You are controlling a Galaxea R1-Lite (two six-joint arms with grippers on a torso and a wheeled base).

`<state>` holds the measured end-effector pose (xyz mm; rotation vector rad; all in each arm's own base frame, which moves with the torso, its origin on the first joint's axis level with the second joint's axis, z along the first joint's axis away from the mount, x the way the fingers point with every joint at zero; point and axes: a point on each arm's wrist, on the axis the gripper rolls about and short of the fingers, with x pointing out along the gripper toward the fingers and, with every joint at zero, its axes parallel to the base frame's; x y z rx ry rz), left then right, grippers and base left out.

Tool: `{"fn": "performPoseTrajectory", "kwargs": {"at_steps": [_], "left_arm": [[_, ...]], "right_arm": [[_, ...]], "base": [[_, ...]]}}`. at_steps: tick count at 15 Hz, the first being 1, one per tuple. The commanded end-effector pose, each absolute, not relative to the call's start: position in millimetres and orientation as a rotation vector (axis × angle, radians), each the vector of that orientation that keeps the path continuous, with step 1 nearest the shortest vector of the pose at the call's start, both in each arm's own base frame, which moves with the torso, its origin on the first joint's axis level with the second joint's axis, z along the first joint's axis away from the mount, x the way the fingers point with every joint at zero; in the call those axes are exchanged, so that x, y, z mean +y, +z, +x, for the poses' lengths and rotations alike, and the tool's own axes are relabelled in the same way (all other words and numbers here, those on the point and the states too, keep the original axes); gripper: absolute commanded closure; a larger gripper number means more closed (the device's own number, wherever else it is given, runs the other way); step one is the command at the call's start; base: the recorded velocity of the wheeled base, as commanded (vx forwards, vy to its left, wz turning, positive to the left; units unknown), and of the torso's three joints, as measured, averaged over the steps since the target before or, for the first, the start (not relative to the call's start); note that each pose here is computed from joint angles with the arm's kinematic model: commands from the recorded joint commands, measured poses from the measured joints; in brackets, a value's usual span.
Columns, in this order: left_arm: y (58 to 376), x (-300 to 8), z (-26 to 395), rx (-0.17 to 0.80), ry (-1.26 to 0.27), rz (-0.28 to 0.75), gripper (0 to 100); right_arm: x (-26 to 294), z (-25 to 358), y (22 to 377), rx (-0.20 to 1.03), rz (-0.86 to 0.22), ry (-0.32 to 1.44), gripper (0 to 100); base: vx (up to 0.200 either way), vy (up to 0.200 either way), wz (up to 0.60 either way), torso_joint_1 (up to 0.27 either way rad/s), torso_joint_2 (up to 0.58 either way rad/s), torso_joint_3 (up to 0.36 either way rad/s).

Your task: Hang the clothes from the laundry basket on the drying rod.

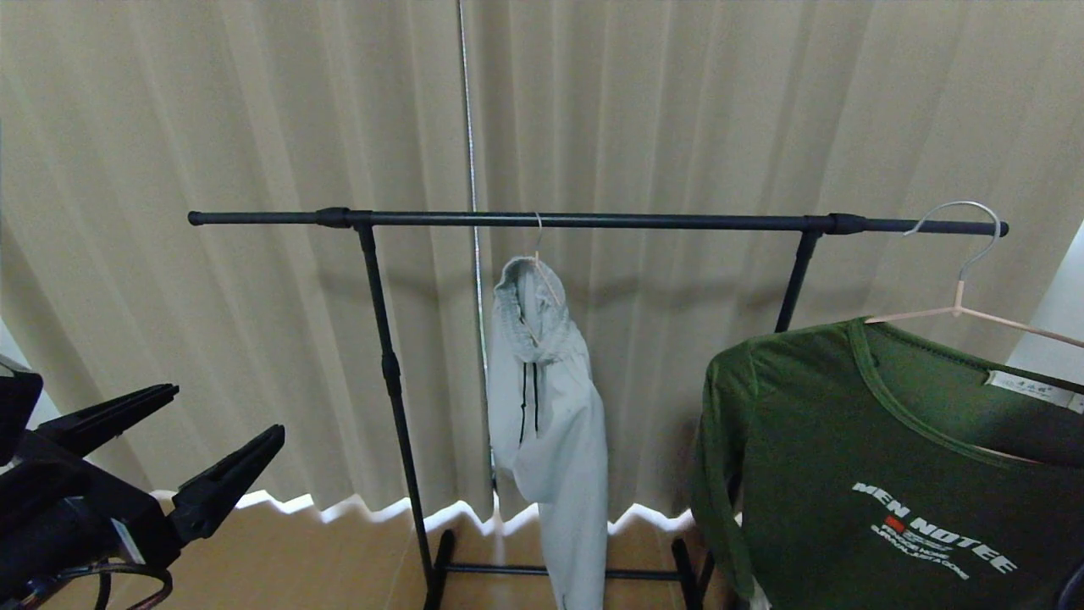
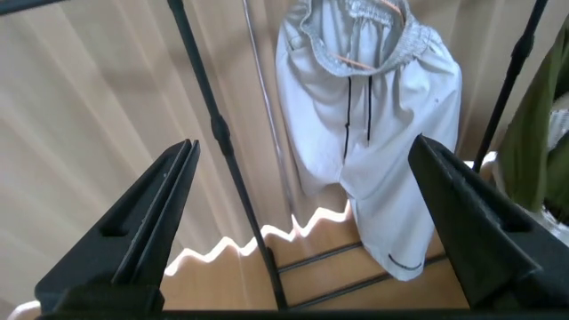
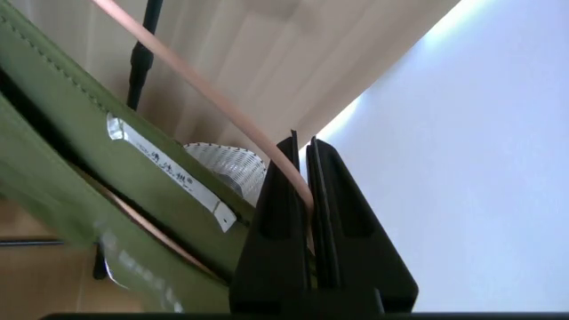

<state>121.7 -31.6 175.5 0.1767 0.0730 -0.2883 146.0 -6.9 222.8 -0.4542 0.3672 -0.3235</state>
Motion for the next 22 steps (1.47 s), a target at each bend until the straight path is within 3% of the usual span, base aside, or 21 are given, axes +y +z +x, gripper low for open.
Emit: {"fn": "performPoseTrajectory", "kwargs": {"at_steps": [1,6,20,22], "left_arm": [[177,-32,122,0.065,-0.290,0.176,0],[177,-33,121,0.067,-0.298,0.176,0],[173,-32,120,0.079,-0.299,0.182,0],[173,-32,120,0.080,-0.300,0.182,0]], "right_arm": [[-7,144,220,0.368,-0.454,-0.320,100],[-6,134,220,0.346,-0.451,-0.325,100],[-5,135,210,0.383,-0.460,-0.301,100],[-5,135,210,0.383,-0.462,-0.296,100]], "base": [[0.000,0.000,0.00,0.000,0.00,0.000],[0.000,0.000,0.00,0.000,0.00,0.000],[0.200,0.000,0.00,0.002,0.00,0.001],[0.000,0.000,0.00,0.000,0.00,0.000]]}}
